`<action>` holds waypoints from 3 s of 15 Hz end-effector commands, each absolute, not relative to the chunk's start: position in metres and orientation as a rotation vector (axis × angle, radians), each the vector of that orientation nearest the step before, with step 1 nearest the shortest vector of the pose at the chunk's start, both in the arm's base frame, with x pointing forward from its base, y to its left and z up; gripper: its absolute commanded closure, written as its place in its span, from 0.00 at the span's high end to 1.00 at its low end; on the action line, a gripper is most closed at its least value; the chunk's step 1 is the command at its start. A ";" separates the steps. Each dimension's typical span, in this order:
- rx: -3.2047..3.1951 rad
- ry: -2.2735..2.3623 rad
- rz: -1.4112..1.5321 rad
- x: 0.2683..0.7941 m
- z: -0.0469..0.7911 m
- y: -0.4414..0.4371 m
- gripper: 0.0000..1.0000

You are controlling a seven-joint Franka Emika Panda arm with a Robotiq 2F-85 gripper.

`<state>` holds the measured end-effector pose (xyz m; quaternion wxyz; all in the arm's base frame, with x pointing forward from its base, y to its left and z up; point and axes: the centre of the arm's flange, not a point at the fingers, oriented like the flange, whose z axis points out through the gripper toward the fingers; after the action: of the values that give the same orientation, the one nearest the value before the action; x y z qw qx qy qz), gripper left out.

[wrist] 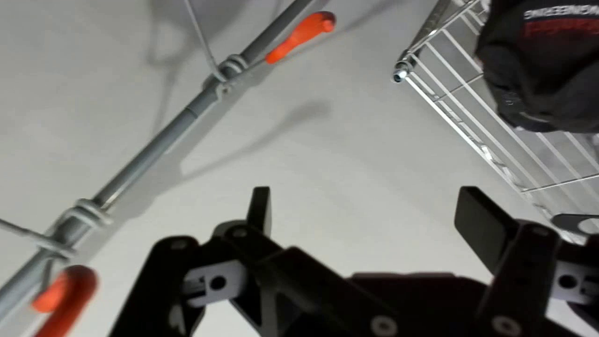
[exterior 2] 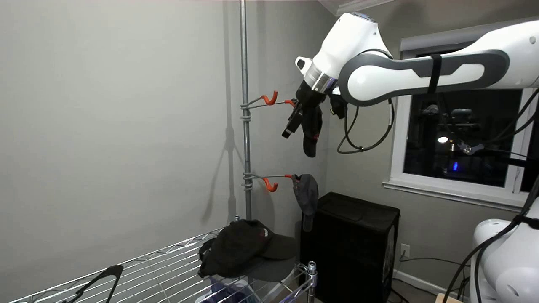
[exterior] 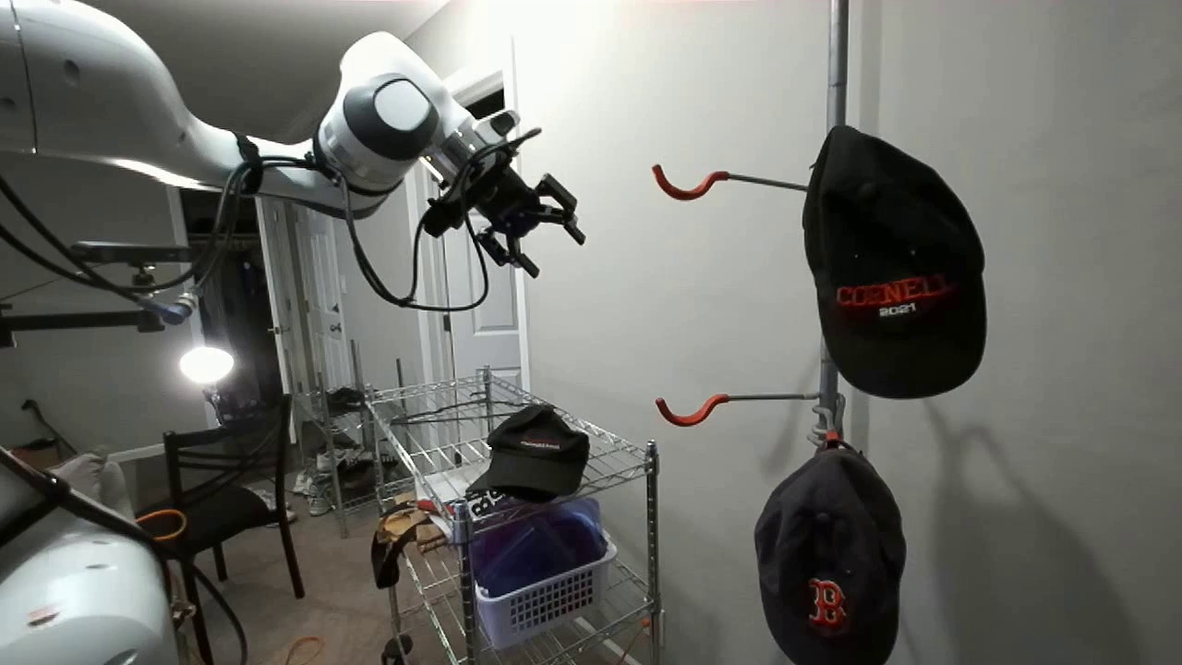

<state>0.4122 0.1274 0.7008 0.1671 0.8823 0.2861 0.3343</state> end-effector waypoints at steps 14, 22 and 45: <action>2.544 1.376 0.585 0.431 0.591 0.245 1.00; 2.626 1.519 0.451 0.446 0.537 0.272 1.00; 2.745 1.422 0.295 0.551 0.467 0.273 0.43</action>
<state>0.5427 0.2761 0.4616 0.0193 0.8848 0.4552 0.0974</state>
